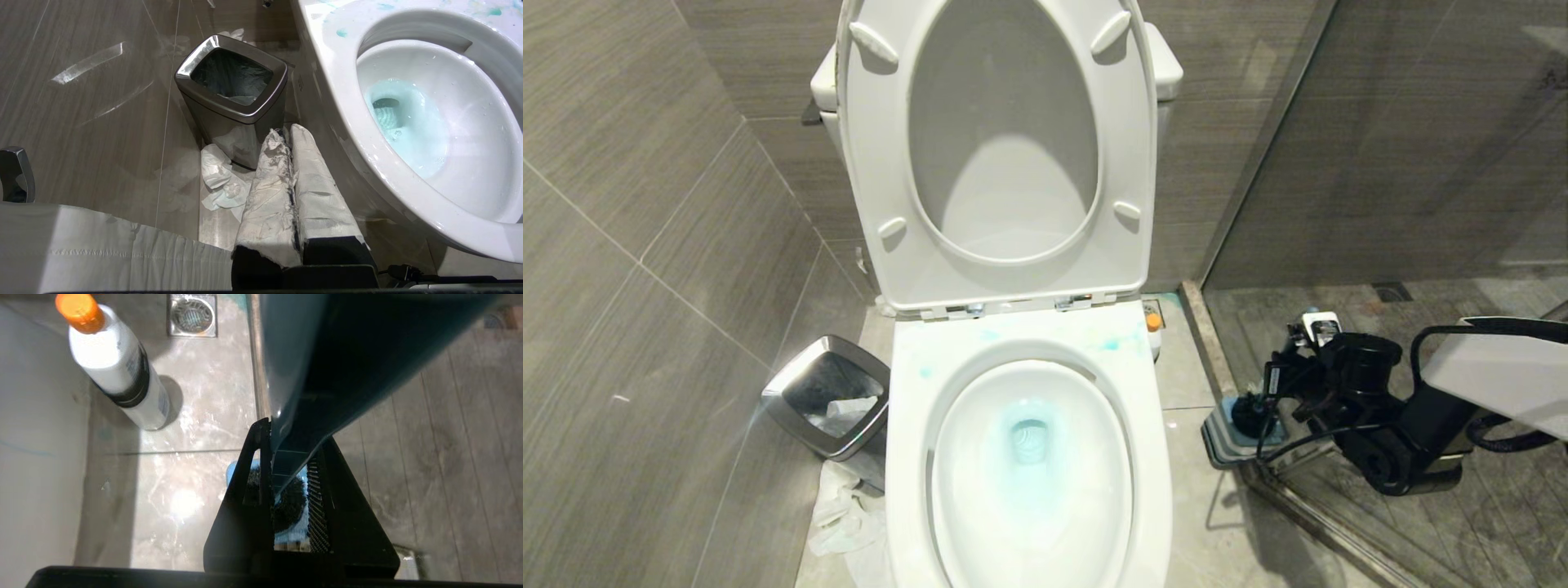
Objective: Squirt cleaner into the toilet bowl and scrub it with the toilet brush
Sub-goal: Put the toilet brush back
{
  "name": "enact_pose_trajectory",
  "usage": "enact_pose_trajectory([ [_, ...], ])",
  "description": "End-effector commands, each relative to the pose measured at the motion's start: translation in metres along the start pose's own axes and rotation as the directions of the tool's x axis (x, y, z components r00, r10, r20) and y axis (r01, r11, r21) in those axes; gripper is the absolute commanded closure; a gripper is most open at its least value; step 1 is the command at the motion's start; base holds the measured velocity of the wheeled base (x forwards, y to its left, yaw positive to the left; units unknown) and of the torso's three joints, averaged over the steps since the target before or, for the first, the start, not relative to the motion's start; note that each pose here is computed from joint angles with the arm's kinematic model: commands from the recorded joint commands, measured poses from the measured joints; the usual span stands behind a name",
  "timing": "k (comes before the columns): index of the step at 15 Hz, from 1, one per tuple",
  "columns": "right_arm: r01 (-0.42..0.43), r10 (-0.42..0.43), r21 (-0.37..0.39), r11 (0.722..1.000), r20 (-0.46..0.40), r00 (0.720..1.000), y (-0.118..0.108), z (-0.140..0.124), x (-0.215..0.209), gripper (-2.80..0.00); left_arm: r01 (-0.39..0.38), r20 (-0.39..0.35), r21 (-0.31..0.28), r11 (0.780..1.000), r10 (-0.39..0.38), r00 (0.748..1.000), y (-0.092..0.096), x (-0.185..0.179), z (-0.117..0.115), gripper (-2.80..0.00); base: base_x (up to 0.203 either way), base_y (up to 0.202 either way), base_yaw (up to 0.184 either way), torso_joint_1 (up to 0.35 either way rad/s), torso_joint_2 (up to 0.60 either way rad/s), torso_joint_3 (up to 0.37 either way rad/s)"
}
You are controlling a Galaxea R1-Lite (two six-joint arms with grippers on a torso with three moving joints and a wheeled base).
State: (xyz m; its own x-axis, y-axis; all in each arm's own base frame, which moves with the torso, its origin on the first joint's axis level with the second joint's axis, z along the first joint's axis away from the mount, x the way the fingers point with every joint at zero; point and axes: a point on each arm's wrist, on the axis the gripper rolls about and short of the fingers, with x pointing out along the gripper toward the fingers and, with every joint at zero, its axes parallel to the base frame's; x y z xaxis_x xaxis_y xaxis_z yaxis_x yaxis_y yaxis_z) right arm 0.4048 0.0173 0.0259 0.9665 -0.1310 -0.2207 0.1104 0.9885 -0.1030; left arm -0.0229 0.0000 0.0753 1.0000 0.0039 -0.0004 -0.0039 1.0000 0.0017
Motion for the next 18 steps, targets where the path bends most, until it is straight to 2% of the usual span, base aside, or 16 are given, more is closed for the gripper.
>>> enact_pose_trajectory([
  [1,0.001,-0.001,-0.008,1.000,-0.041,0.999,0.001,-0.018,0.005,0.00,-0.001,-0.001,0.000,1.000,0.001,1.000,0.000,0.000,0.000,0.00,0.000,0.000,0.000,0.000,0.00,0.000],
  [11,-0.006,-0.003,-0.047,0.999,-0.174,0.985,-0.004,-0.053,-0.008,0.00,-0.001,-0.001,0.000,1.000,0.001,1.000,0.000,0.000,0.000,0.00,0.000,0.000,0.000,0.000,0.00,0.000],
  [15,-0.048,0.037,-0.044,0.998,-0.234,0.972,-0.011,-0.053,-0.042,0.00,-0.001,-0.001,0.000,1.000,0.001,1.000,0.000,0.000,0.000,0.00,0.000,0.000,0.000,0.000,0.00,0.000],
  [18,-0.087,0.072,-0.043,0.995,-0.269,0.960,-0.016,-0.051,-0.089,0.00,-0.001,-0.001,0.000,1.000,0.001,1.000,0.000,0.000,0.000,0.00,0.000,0.000,0.000,0.000,0.00,0.000],
])
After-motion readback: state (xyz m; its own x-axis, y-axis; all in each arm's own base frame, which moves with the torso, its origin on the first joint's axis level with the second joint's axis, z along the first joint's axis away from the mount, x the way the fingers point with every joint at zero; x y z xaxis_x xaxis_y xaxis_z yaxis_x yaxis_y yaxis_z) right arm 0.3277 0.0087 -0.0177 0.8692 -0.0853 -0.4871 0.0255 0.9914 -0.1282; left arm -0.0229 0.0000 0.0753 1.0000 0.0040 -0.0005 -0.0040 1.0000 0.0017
